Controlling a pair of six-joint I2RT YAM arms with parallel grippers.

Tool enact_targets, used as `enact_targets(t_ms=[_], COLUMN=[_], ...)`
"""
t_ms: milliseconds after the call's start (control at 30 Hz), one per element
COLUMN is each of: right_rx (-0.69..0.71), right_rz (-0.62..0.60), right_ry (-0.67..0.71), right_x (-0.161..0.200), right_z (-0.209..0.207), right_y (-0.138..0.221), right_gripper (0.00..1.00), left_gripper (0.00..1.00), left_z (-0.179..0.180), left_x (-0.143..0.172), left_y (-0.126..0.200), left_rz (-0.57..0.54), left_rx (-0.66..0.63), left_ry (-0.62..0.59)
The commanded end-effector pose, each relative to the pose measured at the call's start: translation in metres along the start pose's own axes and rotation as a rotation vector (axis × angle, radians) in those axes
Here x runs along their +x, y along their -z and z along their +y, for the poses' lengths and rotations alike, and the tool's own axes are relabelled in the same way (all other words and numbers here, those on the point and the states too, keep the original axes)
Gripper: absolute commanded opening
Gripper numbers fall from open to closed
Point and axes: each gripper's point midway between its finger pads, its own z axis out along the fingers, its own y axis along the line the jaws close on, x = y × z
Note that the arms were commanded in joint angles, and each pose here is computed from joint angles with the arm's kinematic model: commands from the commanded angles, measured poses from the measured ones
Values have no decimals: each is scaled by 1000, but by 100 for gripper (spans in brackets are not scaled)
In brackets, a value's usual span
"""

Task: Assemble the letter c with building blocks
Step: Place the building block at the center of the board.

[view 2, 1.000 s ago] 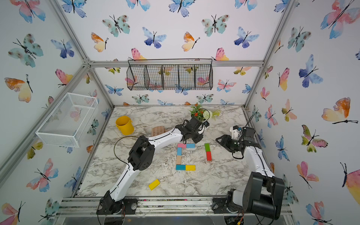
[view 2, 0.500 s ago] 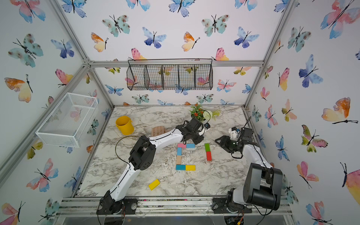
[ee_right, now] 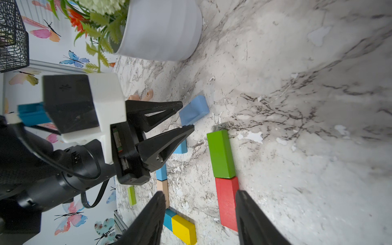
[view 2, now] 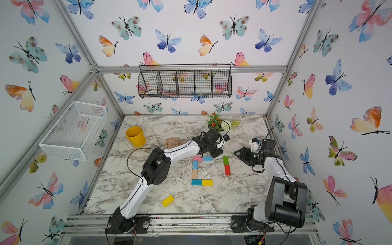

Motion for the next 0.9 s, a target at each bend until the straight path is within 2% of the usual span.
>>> enact_targets(t_ms=[0,100,233,433,533,567,600,733,800,867], right_rx=[34,50,32,17,12,18,21,36,35,51], right_rz=[-30,-38,-26,14,28,29,32,51,64,58], right_ry=[62,85,86,138,188,205,219,256,267,269], right_x=[-11,-8,-5,0,1,1,0,1,3,2], right_z=[2,0,1,21,40,45,50,65,72,75], right_y=[9,11,7,-5,-12,-15,-18,-34,-43,-51], right_gripper=[52,45,35,27,26,25,23,15,5,4], left_gripper=[40,40,41,41,41,41,41,41,41,41], left_z=[3,6,-9,-22,-22,-20,-17,3,14,22], left_x=[-46,-73,-94,-95,-78,-79,-72,-38,-18,5], left_y=[29,56,90,138,156,177,183,210,218,221], left_rz=[-122,-185,-263,-297,-292,-315,-310,-288,-268,-235], left_rx=[26,40,110,149,139,128,123,102,71,33], left_ry=[26,52,52,97,122,131,150,242,273,302])
